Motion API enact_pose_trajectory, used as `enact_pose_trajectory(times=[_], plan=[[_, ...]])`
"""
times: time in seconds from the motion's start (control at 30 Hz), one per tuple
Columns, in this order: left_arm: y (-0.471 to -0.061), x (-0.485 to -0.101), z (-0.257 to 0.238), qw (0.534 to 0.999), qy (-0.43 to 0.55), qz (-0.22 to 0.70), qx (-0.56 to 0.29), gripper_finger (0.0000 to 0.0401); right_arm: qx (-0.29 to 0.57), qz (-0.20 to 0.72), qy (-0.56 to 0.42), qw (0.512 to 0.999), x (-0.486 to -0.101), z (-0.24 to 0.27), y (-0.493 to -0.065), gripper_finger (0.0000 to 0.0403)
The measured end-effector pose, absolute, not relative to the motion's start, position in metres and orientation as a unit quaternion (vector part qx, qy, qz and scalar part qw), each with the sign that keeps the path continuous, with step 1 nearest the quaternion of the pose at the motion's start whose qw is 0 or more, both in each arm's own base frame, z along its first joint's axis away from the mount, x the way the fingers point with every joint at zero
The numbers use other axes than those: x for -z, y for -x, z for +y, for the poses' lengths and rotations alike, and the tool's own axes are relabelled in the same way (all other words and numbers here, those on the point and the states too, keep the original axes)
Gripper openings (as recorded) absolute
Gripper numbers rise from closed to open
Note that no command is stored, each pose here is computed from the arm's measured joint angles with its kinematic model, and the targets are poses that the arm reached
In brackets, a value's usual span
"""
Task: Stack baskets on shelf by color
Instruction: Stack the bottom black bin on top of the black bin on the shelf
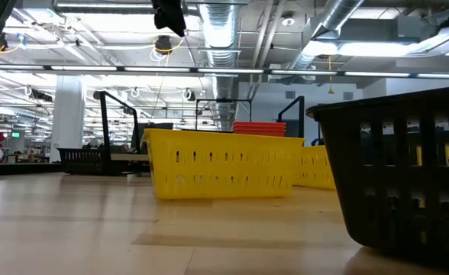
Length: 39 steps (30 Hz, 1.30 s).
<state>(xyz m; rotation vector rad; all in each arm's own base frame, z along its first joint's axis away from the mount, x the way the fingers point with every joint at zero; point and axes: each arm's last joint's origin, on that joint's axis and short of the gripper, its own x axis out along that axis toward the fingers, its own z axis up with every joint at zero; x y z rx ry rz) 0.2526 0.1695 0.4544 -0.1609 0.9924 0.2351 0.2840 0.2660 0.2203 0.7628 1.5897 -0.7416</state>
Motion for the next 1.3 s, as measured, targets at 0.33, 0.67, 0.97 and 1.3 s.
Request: enact_pose_trajectory(times=[0.33, 0.67, 0.97, 1.3], plan=[[-0.257, -0.454, 0.161, 0.869, 0.082, 0.476, -0.105, 0.014, 0.298, 0.663, -0.314, 0.611, -0.211, 0.27, -0.291, 0.0201], [-0.263, -0.454, 0.153, 0.87, 0.077, 0.477, -0.095, 0.014, 0.296, 0.664, -0.283, 0.625, -0.194, 0.274, -0.295, 0.0209], [-0.263, -0.454, 0.152, 0.869, 0.076, 0.478, -0.097, 0.014, 0.28, 0.646, -0.312, 0.638, -0.166, 0.273, -0.298, 0.019], [-0.263, -0.454, 0.153, 0.865, 0.085, 0.478, -0.126, 0.014, 0.259, 0.652, -0.317, 0.639, -0.169, 0.261, -0.31, 0.0015]])
